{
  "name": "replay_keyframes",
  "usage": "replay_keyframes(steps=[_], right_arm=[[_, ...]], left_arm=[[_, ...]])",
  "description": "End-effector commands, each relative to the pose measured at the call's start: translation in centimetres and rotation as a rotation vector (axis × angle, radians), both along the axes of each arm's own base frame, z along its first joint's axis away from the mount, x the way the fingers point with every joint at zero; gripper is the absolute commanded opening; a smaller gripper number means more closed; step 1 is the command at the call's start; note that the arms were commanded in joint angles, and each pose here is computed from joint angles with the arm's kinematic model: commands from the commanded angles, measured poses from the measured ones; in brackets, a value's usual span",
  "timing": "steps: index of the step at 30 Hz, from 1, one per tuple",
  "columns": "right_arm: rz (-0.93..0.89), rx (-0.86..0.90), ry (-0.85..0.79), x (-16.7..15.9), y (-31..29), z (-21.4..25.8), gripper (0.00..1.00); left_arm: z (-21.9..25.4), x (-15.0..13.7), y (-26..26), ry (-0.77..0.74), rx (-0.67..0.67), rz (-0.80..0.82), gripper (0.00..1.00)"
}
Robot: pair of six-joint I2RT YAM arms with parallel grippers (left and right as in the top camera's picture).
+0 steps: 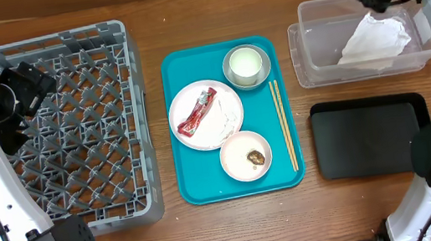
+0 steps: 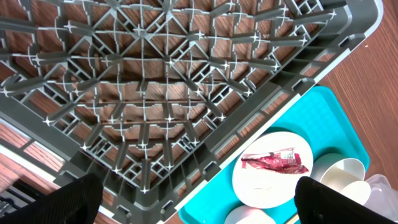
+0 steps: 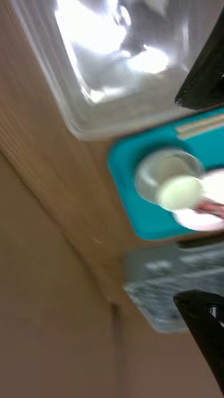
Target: Sort waste into correct bins and load items into the dishwasher
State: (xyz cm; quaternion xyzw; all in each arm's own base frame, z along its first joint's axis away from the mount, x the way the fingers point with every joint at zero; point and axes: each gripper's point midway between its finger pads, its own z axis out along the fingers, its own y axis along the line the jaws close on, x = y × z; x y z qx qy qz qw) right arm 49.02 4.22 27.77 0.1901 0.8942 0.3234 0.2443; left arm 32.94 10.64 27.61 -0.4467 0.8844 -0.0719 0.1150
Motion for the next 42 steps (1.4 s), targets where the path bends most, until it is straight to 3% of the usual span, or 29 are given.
replay_keyframes(steps=[1,4,7,12,15,18,31,42], right_arm=[[0.272,0.006,-0.111,-5.3,7.4,5.1,0.93],[0.300,-0.150,0.069,-8.4,11.8,0.9,1.00],[0.310,-0.277,0.154,-9.9,15.7,-2.9,1.00],[0.288,-0.559,0.219,-12.1,19.7,-10.0,0.81],[0.321,-0.644,0.249,-13.1,20.4,-13.0,0.70],[0.349,-0.656,0.284,-13.4,21.2,-15.9,0.47],[0.344,-0.645,0.356,-12.4,22.8,-23.5,0.52],[0.355,-0.615,0.407,-13.5,23.0,-25.1,0.47]], left_arm=[[0.8,-0.1,-0.2,-0.026,0.003,0.007,1.00],[0.8,-0.1,-0.2,-0.027,0.003,0.007,1.00],[0.8,-0.1,-0.2,-0.027,0.003,0.007,1.00],[0.8,-0.1,-0.2,-0.026,0.004,0.007,1.00],[0.8,-0.1,-0.2,-0.027,0.003,0.007,1.00],[0.8,-0.1,-0.2,-0.027,0.003,0.007,1.00],[0.8,-0.1,-0.2,-0.026,0.004,0.007,1.00],[0.8,-0.1,-0.2,-0.026,0.003,0.007,1.00]])
